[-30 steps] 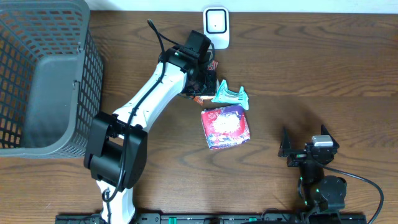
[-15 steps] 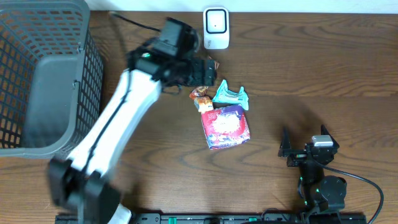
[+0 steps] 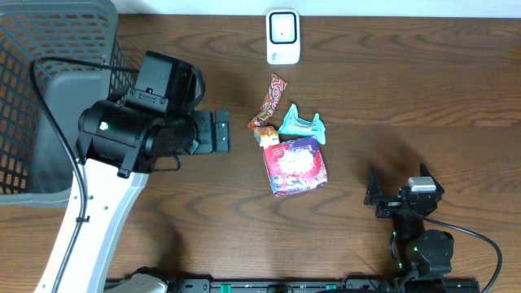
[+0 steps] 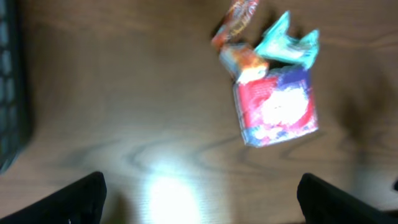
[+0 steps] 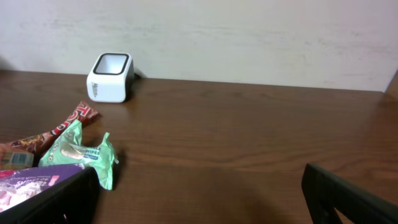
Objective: Scan the item barcode
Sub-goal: 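Withdraw the left gripper to the left of the item pile, then move the right gripper in from the right and grasp the purple-red package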
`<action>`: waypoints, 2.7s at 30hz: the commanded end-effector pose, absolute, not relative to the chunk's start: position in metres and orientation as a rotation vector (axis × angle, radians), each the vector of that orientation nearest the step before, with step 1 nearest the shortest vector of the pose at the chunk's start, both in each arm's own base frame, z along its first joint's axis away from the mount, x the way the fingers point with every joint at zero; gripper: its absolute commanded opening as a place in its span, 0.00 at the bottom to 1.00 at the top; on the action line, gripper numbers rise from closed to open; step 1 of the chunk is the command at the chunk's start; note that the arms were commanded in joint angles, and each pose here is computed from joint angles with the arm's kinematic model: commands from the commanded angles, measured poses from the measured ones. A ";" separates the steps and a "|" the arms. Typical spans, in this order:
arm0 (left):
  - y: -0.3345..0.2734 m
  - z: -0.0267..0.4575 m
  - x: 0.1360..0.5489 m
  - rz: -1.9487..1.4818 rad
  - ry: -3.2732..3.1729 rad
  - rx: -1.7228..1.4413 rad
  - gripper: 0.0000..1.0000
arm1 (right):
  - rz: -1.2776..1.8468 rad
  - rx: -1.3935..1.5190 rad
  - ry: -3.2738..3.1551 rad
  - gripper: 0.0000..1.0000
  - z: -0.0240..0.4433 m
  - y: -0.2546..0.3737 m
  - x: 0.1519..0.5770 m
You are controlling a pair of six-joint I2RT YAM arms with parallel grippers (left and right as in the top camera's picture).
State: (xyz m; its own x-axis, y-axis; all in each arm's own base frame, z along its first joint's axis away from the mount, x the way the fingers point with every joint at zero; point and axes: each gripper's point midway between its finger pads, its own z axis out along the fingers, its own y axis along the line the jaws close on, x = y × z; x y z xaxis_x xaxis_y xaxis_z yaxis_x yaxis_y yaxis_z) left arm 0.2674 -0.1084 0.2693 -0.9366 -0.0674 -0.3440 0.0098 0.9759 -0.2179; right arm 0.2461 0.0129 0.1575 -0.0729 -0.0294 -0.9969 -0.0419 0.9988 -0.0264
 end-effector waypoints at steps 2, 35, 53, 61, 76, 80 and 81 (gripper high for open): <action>-0.096 0.269 0.262 -0.221 2.788 -0.060 0.98 | 0.007 -0.063 1.646 0.99 0.156 0.014 0.246; -0.093 0.266 0.255 -0.206 2.821 -0.061 0.98 | 0.945 -0.342 1.394 0.99 0.229 0.128 0.189; -0.093 0.266 0.255 -0.206 2.821 -0.061 0.98 | 0.560 -0.336 1.990 0.99 0.294 0.100 0.258; -0.093 0.266 0.255 -0.206 2.821 -0.061 0.98 | 0.877 -0.271 2.507 0.99 0.219 0.126 0.284; -0.093 0.266 0.255 -0.206 2.821 -0.061 0.98 | 1.031 -0.341 2.912 0.80 0.071 0.136 0.300; -0.093 0.266 0.255 -0.206 2.821 -0.061 0.98 | 1.100 -0.322 2.933 0.72 0.047 0.142 0.304; -0.093 0.266 0.255 -0.206 2.821 -0.061 0.98 | 1.131 -0.315 2.934 0.72 0.043 0.144 0.304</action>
State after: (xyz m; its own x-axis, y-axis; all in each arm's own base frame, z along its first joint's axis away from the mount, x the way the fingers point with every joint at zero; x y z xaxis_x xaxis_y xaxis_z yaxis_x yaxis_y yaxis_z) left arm 0.2531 -0.0965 0.2617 -0.9559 -0.0615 -0.2872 -0.0156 0.9871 -0.1594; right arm 0.3020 0.1324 0.0444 -0.9855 -0.1640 -0.0440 -0.1559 0.7707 0.6179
